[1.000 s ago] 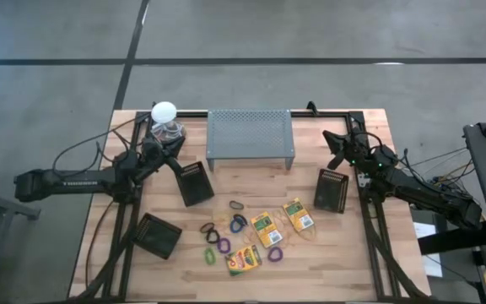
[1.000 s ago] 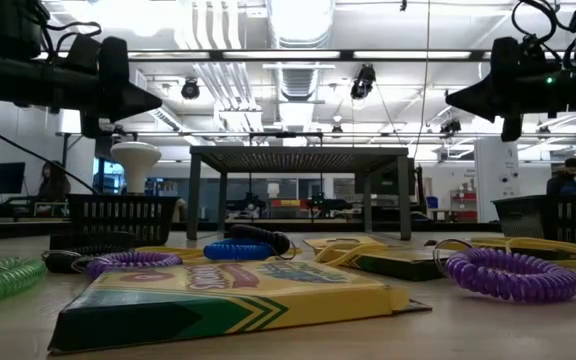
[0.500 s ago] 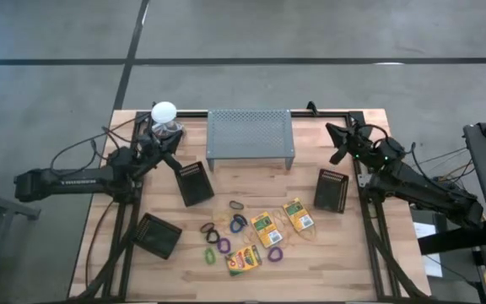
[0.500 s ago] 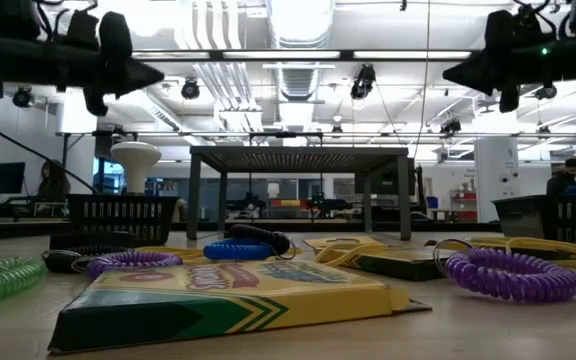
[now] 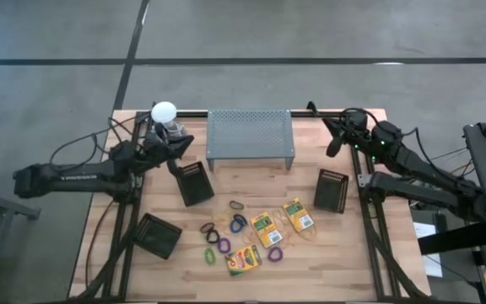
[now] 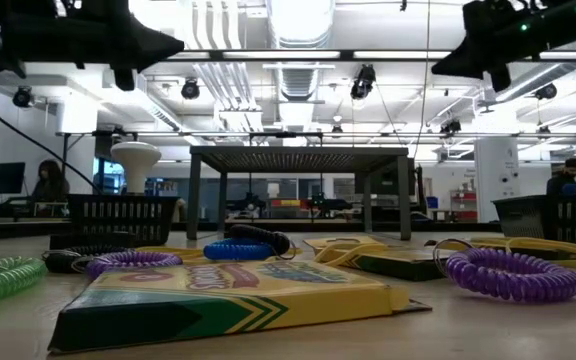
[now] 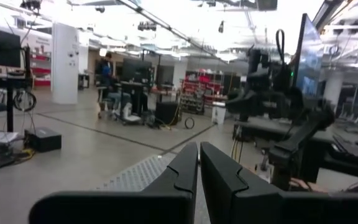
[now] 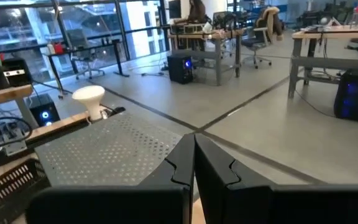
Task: Pick & Place Office Desk Supplies
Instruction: Put the black rubber band into the top left black bin
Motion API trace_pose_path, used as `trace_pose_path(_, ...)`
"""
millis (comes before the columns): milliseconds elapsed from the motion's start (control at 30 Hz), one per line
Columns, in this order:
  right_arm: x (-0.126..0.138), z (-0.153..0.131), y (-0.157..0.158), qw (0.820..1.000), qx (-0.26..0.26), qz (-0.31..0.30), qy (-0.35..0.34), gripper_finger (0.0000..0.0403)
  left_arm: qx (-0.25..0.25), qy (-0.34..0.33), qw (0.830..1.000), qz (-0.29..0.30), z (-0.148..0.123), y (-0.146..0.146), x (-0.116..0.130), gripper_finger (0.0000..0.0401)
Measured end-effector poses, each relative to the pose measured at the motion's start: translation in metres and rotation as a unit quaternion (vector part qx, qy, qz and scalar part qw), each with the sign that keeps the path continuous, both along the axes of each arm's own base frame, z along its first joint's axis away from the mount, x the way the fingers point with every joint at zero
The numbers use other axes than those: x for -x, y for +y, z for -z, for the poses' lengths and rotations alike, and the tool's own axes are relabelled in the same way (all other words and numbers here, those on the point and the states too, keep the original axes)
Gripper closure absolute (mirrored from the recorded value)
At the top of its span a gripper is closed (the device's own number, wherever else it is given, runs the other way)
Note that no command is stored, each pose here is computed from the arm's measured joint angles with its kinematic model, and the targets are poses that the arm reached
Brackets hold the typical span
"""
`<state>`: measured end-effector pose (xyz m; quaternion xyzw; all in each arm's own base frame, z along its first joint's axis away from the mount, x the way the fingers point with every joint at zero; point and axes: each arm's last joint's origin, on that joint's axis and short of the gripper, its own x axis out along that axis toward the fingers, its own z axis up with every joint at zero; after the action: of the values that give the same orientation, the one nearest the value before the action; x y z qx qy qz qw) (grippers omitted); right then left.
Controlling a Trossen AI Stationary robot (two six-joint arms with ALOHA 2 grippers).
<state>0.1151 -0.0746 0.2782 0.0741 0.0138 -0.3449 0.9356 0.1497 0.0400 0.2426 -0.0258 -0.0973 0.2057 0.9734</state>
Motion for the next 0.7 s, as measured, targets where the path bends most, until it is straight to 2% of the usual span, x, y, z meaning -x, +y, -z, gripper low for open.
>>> trace_pose_path(133, -0.007, 0.002, -0.004, 1.0, -0.009, 0.0, 0.02, 0.0394, -0.001, 0.015, 1.0, -0.002, 0.001, 0.001, -0.006, 0.0375)
trace_pose_path(267, -0.012, -0.002, -0.007, 1.0, -0.007, -0.002, 0.028, 0.0394, -0.043, 0.012, 0.999, -0.019, -0.013, 0.002, -0.008, 0.0375)
trace_pose_path(467, -0.019, -0.002, -0.011, 0.999, -0.027, -0.008, 0.024, 0.0394, -0.069, 0.001, 0.998, -0.008, -0.028, 0.002, -0.01, 0.0377)
trace_pose_path(600, -0.024, 0.005, -0.009, 0.995, -0.052, -0.073, 0.031, 0.0394, -0.083, 0.026, 0.996, 0.025, -0.024, -0.002, -0.02, 0.0386)
trace_pose_path(700, -0.027, 0.007, -0.008, 0.99, -0.066, -0.123, 0.029, 0.0394, -0.055, 0.035, 0.997, 0.031, -0.02, -0.004, -0.029, 0.038)
